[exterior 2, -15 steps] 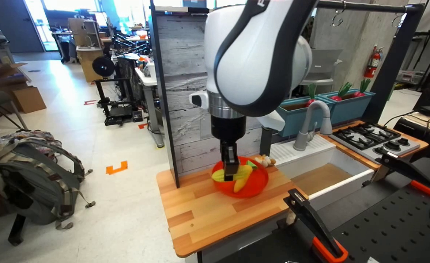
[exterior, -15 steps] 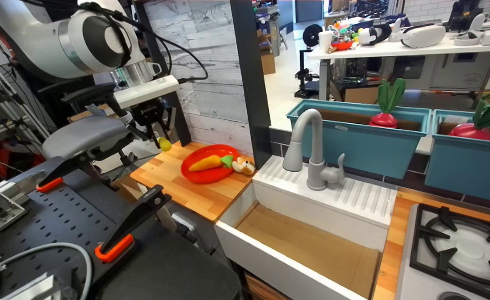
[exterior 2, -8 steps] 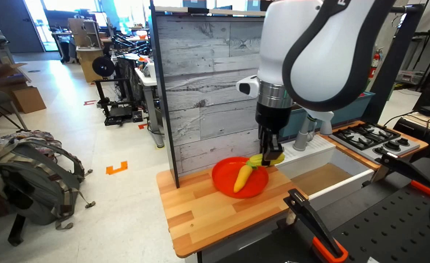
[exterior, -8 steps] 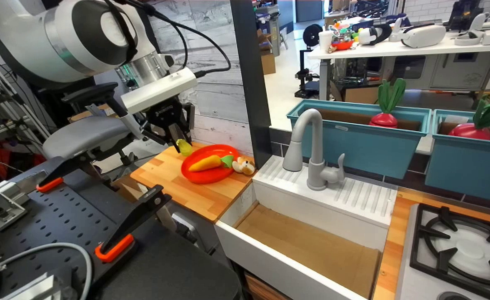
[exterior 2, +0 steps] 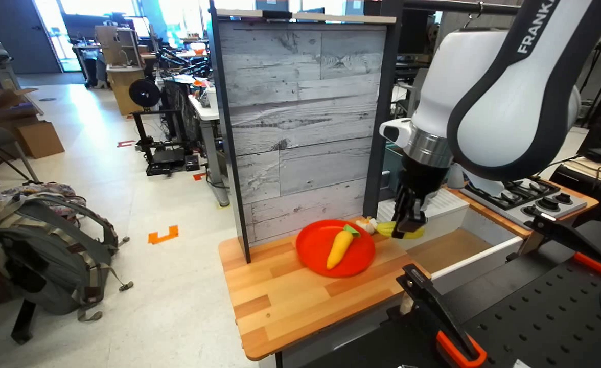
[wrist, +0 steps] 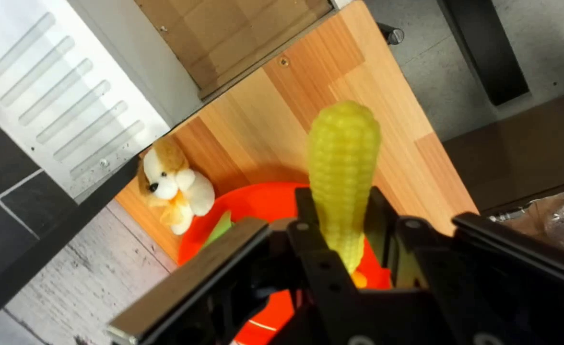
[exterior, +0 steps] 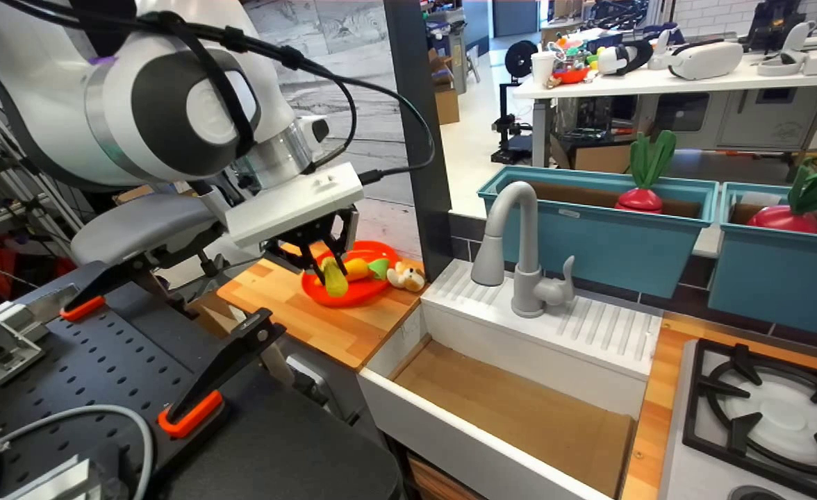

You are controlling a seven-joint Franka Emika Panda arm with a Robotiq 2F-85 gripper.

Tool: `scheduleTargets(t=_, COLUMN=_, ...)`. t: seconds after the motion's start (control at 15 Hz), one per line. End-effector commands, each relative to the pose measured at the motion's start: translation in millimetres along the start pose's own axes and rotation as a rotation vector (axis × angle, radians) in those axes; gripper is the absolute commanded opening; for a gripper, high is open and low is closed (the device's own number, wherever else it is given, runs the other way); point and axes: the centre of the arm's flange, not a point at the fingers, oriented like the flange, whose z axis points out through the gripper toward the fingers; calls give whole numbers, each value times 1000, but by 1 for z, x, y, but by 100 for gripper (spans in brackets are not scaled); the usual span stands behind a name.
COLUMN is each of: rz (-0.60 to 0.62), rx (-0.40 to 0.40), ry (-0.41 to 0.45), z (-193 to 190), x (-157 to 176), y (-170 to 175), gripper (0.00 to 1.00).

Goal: Move the maize to the right

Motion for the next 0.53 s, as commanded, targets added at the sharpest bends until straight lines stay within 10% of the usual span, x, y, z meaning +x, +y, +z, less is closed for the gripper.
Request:
scheduleTargets(t=0.0, rz=56, rx=32, ry=88, z=23, x=-18, y=4, gripper=7)
scheduleTargets(t=0.47, rz=100, rx=95, ry=128, z=57, x=-18, y=22, gripper=7)
